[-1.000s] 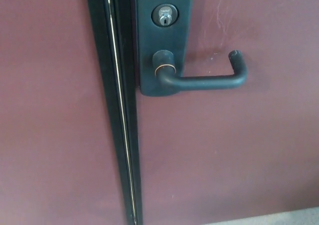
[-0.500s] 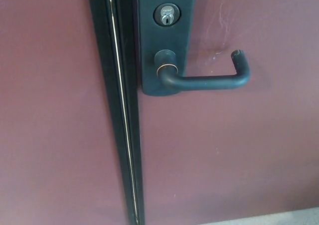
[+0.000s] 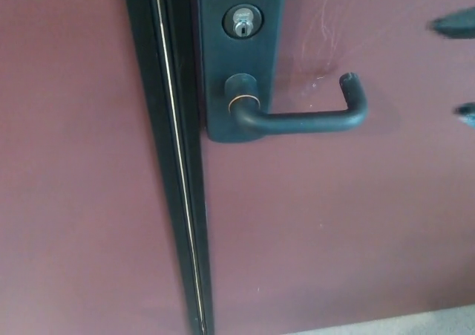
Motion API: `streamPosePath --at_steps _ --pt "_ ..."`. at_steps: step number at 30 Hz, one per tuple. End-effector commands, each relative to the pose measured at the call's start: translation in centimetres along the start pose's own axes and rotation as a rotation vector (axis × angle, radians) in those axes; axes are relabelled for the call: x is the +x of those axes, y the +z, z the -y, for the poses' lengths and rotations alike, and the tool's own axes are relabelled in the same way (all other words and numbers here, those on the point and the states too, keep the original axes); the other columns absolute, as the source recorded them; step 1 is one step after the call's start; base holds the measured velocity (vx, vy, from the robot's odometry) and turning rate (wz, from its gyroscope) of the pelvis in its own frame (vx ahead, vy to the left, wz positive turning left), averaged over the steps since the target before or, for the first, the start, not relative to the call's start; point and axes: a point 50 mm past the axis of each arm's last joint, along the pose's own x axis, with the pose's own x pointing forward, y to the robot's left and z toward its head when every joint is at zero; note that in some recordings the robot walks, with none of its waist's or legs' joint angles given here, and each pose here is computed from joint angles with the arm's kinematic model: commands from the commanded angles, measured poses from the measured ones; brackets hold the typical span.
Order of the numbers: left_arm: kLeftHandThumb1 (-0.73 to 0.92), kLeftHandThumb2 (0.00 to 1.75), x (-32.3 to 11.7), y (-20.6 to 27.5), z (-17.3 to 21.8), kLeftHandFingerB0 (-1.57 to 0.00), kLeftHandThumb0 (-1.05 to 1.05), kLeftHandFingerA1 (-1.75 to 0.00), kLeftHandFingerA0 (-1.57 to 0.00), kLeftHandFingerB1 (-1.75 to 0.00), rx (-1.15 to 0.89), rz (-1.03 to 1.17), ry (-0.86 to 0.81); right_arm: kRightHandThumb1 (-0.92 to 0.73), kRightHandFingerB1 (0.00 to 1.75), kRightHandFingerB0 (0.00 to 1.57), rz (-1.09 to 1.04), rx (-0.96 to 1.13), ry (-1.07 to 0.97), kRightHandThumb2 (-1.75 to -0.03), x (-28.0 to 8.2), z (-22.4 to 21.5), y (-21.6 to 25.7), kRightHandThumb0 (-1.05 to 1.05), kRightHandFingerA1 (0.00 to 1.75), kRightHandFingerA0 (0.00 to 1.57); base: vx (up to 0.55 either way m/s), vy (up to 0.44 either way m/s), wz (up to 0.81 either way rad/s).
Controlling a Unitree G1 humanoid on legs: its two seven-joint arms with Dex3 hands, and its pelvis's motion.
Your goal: The robot walks towards the door handle and put its right hand on it and twist the handle
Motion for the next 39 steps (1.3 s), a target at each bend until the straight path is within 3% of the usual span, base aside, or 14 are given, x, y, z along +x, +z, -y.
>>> streamPosePath --at_steps 1,2,9,18,39 --pt "0.66 0.59 -0.2 -0.6 -0.2 -0.49 -0.13 -0.46 -0.63 -0.4 0.027 -0.017 0.007 -0.47 0.43 0.28 -0.117 -0.024 0.153 -0.76 2.3 -1.4 -0.3 -0.61 0.49 0.37 0.0 0.0 0.0" --pt "0.66 0.59 -0.2 -0.6 -0.1 -0.49 -0.14 -0.46 -0.63 -0.4 0.026 -0.018 0.008 -0.56 0.32 0.32 -0.13 -0.031 0.18 -0.57 3.0 -1.7 -0.5 -0.56 0.4 0.43 0.0 0.0 0.0" --pt "0.66 0.59 -0.2 -0.5 -0.2 -0.49 -0.13 -0.47 -0.63 -0.41 0.022 -0.013 0.005 -0.53 0.32 0.31 -0.233 -0.072 0.331 -0.56 6.4 -2.8 -1.3 -0.57 0.41 0.42 0.0 0.0 0.0" --pt "0.66 0.59 -0.2 -0.6 -0.2 -0.49 -0.13 -0.47 -0.65 -0.4 0.033 -0.018 0.005 -0.54 0.32 0.32 -0.311 -0.124 0.411 -0.57 8.3 -3.4 -1.5 -0.58 0.4 0.43 0.0 0.0 0.0" --pt "0.66 0.59 -0.2 -0.5 -0.3 -0.48 -0.13 -0.47 -0.65 -0.4 0.028 -0.018 0.008 -0.52 0.33 0.32 -0.38 -0.194 0.451 -0.57 8.4 -3.6 -1.8 -0.56 0.4 0.41 0.0 0.0 0.0"
